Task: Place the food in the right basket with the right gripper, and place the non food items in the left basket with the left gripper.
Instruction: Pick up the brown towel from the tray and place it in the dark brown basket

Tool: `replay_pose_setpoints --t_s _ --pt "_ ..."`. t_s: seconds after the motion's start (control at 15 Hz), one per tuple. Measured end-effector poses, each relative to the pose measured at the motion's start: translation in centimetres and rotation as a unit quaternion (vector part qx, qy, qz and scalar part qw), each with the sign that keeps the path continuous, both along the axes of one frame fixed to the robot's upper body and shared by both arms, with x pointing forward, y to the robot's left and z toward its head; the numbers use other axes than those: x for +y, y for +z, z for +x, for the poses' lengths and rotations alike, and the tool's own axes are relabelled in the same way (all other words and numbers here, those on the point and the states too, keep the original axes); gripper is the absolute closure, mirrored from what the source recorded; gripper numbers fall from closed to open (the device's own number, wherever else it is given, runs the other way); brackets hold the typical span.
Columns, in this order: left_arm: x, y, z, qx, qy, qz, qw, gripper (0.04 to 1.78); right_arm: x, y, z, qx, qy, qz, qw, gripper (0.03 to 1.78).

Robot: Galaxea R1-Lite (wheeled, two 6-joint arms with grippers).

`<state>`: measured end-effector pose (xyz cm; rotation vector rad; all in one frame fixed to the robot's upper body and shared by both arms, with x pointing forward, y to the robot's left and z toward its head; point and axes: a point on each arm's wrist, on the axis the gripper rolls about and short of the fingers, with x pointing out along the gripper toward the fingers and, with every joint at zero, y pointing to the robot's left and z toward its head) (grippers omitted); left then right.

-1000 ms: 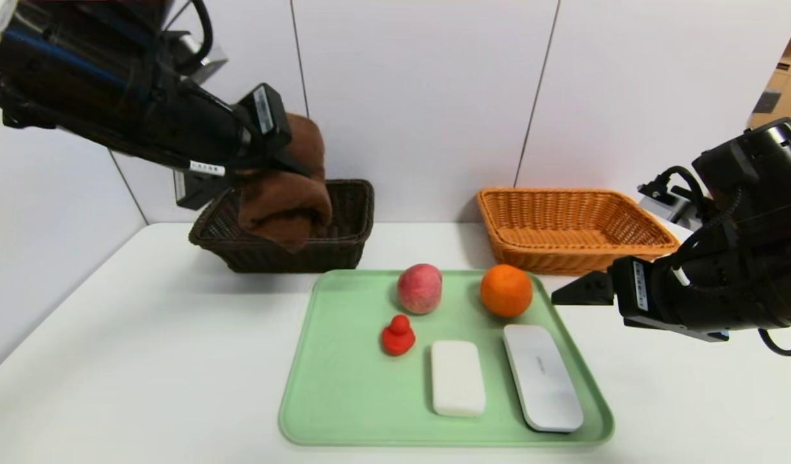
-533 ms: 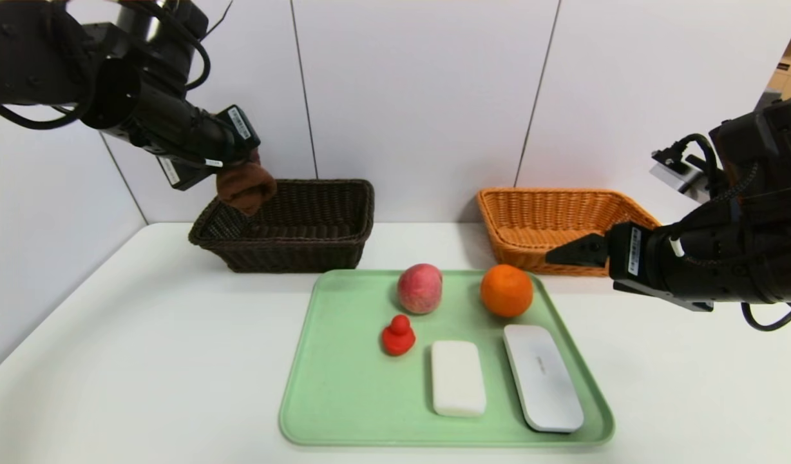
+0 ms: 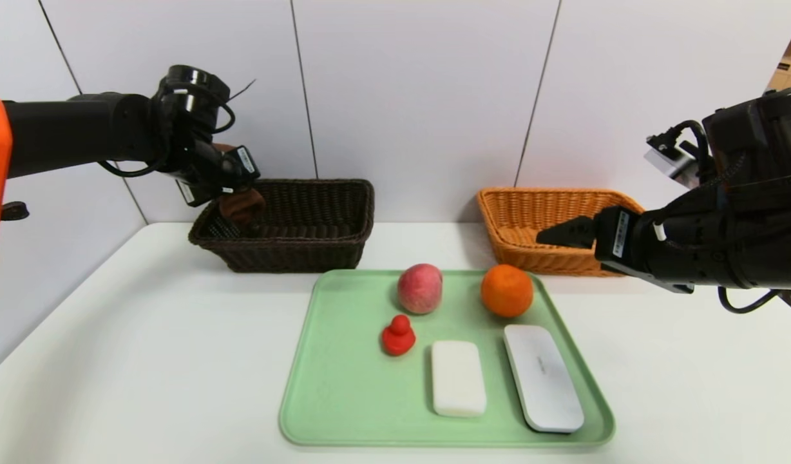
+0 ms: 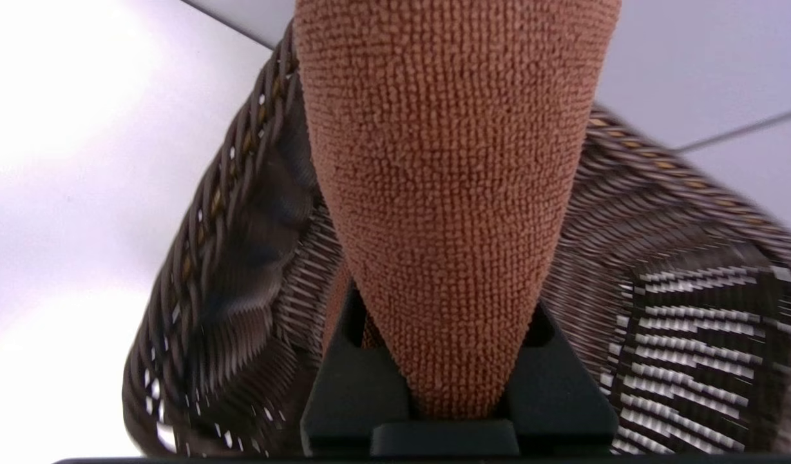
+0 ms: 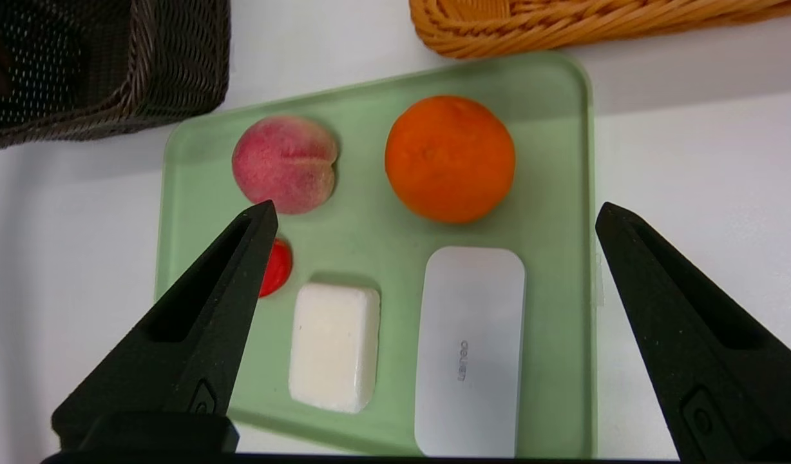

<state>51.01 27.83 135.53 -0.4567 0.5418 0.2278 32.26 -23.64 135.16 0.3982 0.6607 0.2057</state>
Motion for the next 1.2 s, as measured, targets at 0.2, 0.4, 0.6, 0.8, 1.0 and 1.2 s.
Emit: replay_pose_setpoints --t_s 0.2,0.4,0.6,0.8,1.0,1.2 --pt "-0.1 -1.6 1.2 0.007 -0.006 0.011 1.0 1.5 0.0 -0.4 0.2 0.004 -0.01 -0.006 0.9999 0.1" --pt "-0.2 -2.9 2.1 0.014 -0.004 0.014 1.0 1.05 0.0 -0.6 0.4 0.006 -0.011 -0.008 0.9999 0.1" --pt "-0.2 -3.7 2.5 0.022 -0.004 0.017 1.0 0.75 0.4 -0.4 1.0 0.003 -0.007 -0.006 1.0 0.1" --pt "-0.3 -3.6 2.4 0.022 -0.006 0.017 1.0 0.54 1.1 -0.5 2.4 0.003 -0.015 -0.014 0.9998 0.1" --pt "-0.8 -2.3 1.6 0.013 -0.012 0.015 1.0 0.41 1.9 -1.3 4.2 0.009 -0.04 -0.041 0.9983 0.1" --pt "-1.9 0.5 -0.9 0.002 -0.031 0.014 0.999 0.31 3.1 -2.1 5.3 0.045 -0.03 -0.057 0.9969 0.1"
